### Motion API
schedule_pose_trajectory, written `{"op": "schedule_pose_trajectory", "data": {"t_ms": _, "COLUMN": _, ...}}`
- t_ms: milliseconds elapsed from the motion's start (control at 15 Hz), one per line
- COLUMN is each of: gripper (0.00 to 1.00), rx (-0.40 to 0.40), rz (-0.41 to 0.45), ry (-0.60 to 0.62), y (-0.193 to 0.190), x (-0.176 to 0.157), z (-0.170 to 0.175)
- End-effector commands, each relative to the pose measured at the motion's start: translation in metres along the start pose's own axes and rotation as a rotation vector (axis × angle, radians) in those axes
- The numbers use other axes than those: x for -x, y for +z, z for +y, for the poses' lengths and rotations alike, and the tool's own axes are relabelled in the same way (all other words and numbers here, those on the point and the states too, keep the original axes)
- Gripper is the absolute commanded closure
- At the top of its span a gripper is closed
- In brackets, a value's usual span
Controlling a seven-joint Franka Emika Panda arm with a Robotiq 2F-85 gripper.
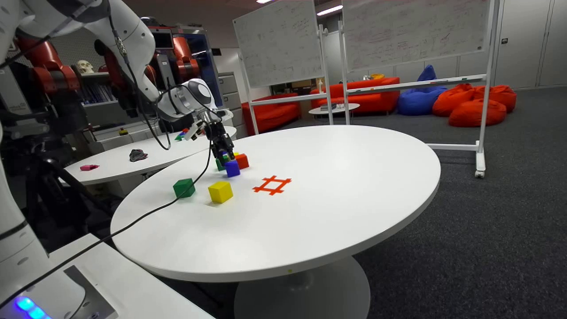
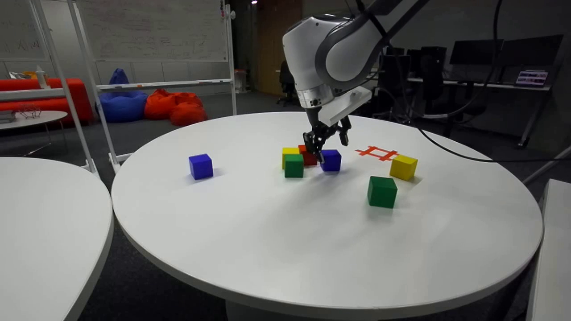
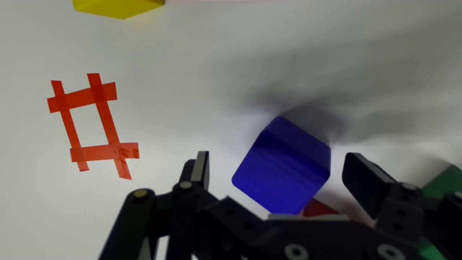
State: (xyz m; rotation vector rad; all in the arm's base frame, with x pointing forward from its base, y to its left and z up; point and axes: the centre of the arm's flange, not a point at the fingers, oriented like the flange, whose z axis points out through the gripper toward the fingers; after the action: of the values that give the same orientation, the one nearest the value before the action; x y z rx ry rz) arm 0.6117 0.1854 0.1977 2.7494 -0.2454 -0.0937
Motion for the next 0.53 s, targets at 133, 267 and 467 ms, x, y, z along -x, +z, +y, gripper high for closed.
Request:
{"op": "schedule_pose_trajectory", "data": {"t_ms": 133, "gripper": 0.0, "rx": 0.002, "rz": -0.001, "ry": 0.168, "y": -0.001, "x": -0.014, "z": 0.02}}
{"op": "schedule_pose_trajectory", "data": {"t_ms": 267, "gripper": 0.0, "rx": -0.008, "rz": -0.004, "ry": 0.236, "y": -0.003, "x": -0.02, "z": 0.037}}
{"op": "schedule_pose_trajectory", "data": {"t_ms": 467, "gripper": 0.0, "rx": -0.035, "rz": -0.021, "ry": 0.364, "y": -0.005, "x": -0.028, "z": 0.074}}
